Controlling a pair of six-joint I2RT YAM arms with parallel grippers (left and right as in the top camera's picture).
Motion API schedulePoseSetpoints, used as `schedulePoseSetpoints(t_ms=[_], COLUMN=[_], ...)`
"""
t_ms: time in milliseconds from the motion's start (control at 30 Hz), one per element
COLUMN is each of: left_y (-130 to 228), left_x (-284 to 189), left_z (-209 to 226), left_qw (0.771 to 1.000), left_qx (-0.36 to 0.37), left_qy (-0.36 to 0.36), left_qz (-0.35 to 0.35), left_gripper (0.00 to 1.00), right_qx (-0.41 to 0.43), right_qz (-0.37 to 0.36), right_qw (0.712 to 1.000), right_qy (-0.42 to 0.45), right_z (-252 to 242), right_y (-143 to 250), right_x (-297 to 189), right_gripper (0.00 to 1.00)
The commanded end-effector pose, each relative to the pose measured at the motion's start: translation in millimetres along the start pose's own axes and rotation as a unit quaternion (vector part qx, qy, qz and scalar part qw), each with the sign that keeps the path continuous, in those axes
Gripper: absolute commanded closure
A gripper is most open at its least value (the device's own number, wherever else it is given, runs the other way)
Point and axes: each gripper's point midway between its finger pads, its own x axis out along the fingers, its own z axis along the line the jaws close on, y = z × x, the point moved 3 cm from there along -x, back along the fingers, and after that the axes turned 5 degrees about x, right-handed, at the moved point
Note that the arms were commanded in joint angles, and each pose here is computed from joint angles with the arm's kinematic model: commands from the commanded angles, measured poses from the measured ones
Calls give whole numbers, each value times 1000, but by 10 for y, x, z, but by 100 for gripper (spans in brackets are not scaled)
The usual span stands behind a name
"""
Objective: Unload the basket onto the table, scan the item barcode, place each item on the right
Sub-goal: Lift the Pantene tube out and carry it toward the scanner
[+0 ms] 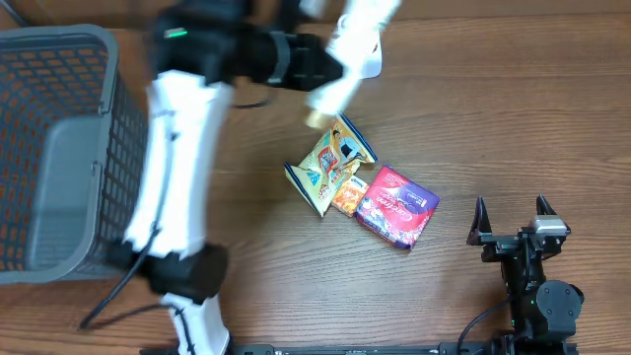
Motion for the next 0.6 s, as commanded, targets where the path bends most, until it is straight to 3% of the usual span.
schedulePoseSetpoints(t_ms=[0,267,433,567], left_y=[-43,-32,91,279], left_x=[557,1595,2089,2375], left_z=[-160,-170,-179,-151], left_qw=[998,986,965,942], left_qx=[-29,-145,-243,-319], left_qy=[41,64,64,23], left_qz=[24,56,82,102], left_gripper=[96,96,96,96], right_qx=[1,1,1,1], right_qz=[-3,-3,-3,-3], right_qw=[1000,1000,1000,1000], right_qy=[3,3,3,3], right_z=[-12,-12,-12,-12], right_y=[14,13,12,14], right_x=[1,1,1,1], right_gripper=[0,0,0,0])
